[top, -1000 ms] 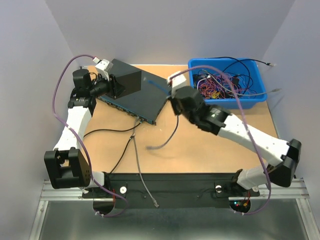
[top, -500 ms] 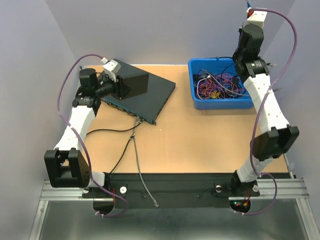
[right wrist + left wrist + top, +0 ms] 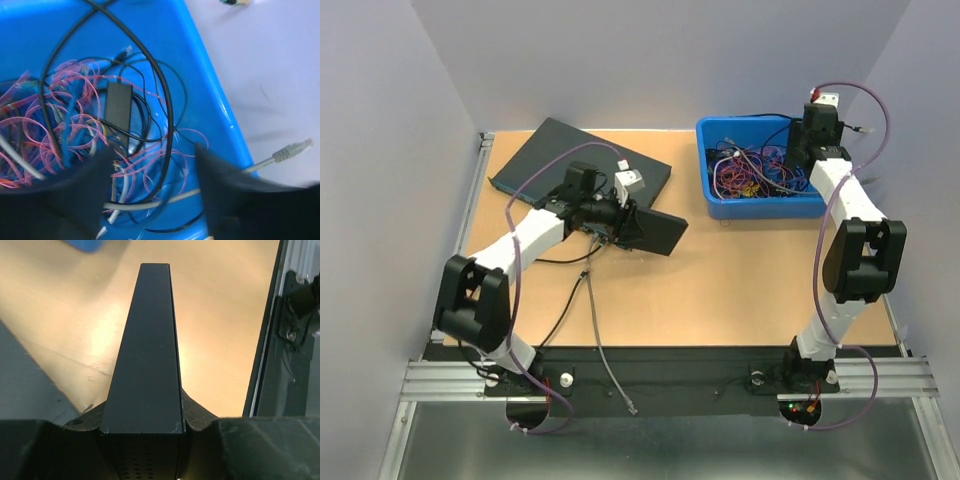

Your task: Pull the plug from the switch port

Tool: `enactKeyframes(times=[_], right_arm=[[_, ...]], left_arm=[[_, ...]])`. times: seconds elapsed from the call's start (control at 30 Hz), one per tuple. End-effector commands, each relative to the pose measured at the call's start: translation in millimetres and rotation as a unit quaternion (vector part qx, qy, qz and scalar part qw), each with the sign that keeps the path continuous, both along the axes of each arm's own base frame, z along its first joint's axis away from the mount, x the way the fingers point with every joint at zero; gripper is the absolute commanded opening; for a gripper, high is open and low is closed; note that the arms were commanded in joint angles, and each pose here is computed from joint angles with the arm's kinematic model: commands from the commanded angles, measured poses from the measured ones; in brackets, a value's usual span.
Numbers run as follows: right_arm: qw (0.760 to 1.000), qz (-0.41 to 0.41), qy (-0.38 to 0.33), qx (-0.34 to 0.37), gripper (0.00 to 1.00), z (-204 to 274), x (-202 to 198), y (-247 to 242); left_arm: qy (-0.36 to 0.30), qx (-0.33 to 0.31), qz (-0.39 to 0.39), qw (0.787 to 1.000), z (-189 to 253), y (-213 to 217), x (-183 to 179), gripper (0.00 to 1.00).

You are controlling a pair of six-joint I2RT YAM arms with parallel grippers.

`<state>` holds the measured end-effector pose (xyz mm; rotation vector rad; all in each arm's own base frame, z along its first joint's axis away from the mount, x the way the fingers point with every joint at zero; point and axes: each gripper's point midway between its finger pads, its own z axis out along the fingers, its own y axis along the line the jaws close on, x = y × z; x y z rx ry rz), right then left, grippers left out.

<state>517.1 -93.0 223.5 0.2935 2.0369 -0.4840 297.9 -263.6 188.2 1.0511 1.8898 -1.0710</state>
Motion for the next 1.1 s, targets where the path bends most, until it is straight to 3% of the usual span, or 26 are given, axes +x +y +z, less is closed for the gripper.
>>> enactKeyframes(times=[0.0,0.03,0.13,0.4,0.53,0.63,0.8,1.07], right_arm=[[1.0,0.005,0.004,0.011,0.83,-5.0,6.6,4.8],[1.0,0.003,0.004,0.011,0.92,-4.6,5.4,4.4],[1.0,0.006,0.006,0.013,0.98,-3.6,-0.2,5.8],[0.999,0.016,-0.015,0.026,0.99,14.1,-8.0,11.6],[0.998,0.024,-0.03,0.048,0.99,22.5,-10.2,19.4],[0.997,0.027,-0.041,0.067,1.0,29.7,-14.7,24.6],[0.993,0.044,-0.058,0.093,1.0,44.3,-26.3,41.9],[0.987,0.104,-0.066,0.108,1.0,61.2,-51.2,99.8]], left_arm=[[0.019,-0.002,-0.045,0.999,-22.2,-19.5,-12.4,0.0],[0.028,0.0,-0.05,0.998,-28.0,-22.5,-14.0,0.0],[0.068,0.005,-0.074,0.995,-50.4,-33.2,-23.2,0.0],[0.167,-0.004,-0.174,0.971,-84.4,-57.1,-64.9,0.0],[0.205,-0.001,-0.189,0.96,-99.5,-61.5,-65.1,0.02],[0.204,0.015,-0.175,0.963,-110.4,-65.0,-53.2,0.15],[0.185,0.031,-0.129,0.974,-119.0,-69.4,-31.2,0.29],[0.145,0.079,-0.024,0.986,-142.4,-73.0,19.5,0.36]])
